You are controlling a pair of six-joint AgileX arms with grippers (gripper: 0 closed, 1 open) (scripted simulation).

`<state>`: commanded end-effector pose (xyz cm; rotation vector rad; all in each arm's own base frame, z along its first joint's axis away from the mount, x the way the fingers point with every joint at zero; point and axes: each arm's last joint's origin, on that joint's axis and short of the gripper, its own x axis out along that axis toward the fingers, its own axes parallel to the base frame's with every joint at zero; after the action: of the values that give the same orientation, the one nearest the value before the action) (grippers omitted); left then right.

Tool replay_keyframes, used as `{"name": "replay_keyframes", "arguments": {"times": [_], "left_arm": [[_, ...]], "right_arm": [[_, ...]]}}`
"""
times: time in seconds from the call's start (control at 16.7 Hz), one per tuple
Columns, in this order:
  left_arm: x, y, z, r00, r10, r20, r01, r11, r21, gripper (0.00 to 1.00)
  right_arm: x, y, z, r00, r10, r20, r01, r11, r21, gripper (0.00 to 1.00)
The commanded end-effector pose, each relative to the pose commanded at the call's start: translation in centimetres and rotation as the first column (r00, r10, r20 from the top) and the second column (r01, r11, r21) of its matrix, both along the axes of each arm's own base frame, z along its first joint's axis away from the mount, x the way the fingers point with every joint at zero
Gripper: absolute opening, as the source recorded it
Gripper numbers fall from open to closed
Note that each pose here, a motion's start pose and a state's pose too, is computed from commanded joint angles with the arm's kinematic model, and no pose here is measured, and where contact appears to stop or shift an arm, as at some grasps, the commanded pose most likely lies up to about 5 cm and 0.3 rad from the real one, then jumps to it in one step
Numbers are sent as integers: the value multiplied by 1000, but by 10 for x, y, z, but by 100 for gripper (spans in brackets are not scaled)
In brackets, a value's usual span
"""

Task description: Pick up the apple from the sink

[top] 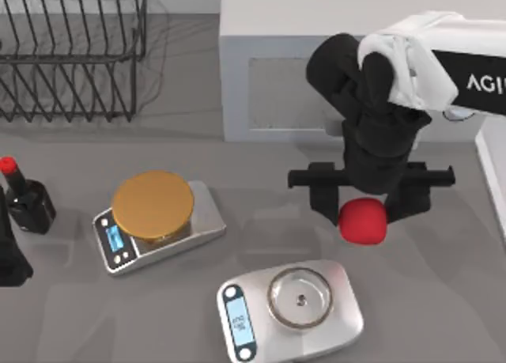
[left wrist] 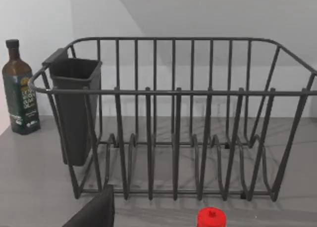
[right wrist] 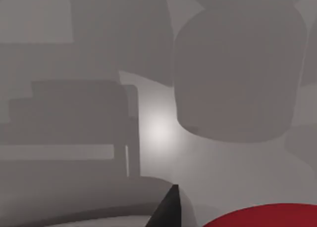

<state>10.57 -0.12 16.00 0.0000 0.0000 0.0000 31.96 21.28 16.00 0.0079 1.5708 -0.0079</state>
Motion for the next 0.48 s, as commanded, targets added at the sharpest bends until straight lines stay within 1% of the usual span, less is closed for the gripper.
{"name": "replay_keyframes", "arguments": {"times": [0.48], "left_arm": [[0, 0, 0, 1000, 0, 0, 0, 1000, 0, 100]], "right_arm": [[0, 0, 0, 1000, 0, 0, 0, 1000, 0, 68]]}}
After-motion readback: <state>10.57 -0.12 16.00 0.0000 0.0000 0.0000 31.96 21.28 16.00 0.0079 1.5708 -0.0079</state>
